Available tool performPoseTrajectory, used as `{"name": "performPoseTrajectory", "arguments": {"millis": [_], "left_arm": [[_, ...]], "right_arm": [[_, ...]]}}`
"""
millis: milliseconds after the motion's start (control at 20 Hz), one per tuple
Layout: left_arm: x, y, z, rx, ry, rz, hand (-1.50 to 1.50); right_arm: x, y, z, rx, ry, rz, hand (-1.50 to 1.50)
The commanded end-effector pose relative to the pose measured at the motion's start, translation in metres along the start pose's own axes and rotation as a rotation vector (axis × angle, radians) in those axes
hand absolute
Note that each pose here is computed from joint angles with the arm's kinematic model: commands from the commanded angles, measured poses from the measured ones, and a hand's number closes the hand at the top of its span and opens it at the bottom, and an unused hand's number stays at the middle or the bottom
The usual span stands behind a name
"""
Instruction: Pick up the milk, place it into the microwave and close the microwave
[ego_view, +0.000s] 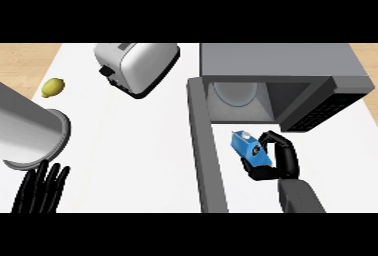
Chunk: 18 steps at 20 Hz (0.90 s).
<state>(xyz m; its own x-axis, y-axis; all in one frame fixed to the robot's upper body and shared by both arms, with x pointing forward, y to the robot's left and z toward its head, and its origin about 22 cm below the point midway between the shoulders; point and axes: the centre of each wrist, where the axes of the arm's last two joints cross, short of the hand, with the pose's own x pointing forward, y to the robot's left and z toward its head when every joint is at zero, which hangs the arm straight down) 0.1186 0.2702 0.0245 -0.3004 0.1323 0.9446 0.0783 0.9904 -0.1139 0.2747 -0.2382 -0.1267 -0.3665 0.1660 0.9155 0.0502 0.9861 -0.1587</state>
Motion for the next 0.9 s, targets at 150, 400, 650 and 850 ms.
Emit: {"name": "performPoseTrajectory", "arguments": {"millis": [150,400,650,850], "left_arm": [[0.006,0.014,-0.003,0.011,0.019,0.009,-1.50],[0.003,0.017,0.001,0.019,0.019,0.005,-1.50],[-0.007,0.025,-0.006,0.014,0.012,0.015,-1.50],[-0.020,0.012,-0.008,0.003,0.010,0.015,-1.50]], "right_arm": [[0.028,0.032,-0.032,-0.039,-0.041,0.057,1.50],[0.054,0.041,-0.054,-0.072,-0.033,0.098,1.50],[0.060,0.028,-0.081,-0.081,0.007,0.157,1.50],[0.055,0.035,-0.110,-0.076,0.033,0.196,1.50]]}}
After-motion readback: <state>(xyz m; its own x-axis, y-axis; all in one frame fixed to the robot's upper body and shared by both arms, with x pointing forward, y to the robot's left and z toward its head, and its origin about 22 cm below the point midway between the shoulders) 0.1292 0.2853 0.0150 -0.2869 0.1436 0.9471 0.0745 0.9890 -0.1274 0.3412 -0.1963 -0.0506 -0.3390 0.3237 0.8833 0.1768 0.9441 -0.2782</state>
